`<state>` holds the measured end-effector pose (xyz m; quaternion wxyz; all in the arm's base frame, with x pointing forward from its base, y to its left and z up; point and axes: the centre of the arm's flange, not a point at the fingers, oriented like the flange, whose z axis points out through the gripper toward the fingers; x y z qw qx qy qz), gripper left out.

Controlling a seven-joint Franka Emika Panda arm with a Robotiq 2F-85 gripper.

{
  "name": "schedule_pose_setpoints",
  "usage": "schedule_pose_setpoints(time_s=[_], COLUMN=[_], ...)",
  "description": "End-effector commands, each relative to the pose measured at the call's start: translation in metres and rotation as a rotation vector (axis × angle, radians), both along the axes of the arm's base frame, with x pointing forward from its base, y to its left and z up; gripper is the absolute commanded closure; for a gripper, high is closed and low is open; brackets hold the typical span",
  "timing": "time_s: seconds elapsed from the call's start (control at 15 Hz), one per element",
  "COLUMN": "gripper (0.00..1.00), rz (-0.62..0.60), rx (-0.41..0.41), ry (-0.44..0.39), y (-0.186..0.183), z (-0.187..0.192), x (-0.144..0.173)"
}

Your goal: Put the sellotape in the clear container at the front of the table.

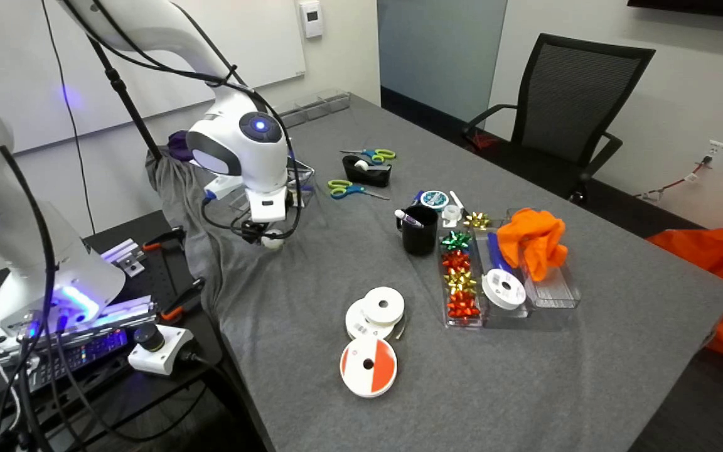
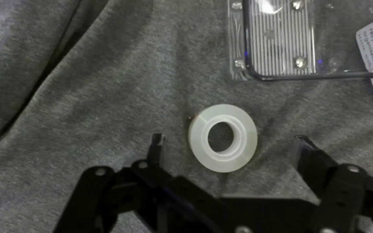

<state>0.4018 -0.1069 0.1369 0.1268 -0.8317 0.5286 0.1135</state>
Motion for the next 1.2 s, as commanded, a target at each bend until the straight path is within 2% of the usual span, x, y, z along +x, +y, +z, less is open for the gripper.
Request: schedule_pose_setpoints(time_s=[0.0,0.33,0.4,0.47,0.67,0.93,1.13], gripper=[0.0,0.0,0.07,0.26,0.38,0.67,0.69], rz=[-0.016,-0.07,-0.084,-0.094,-0.112,-0.109,-0.103], rx=[-0.003,-0.022,-0.025,-0.032,-0.048,-0.064,-0.061], ry=[0.001,-0.012,-0.019,-0.024,-0.033,-0.031,-0.029], y=[0.005,0.007,0.007,0.007,0.008,0.008,0.006], z=[-0.013,-0.021,-0.022,-0.023,-0.025,-0.029,-0.026], x=[0.001,0.003,0.004,0.005,0.005,0.004,0.003])
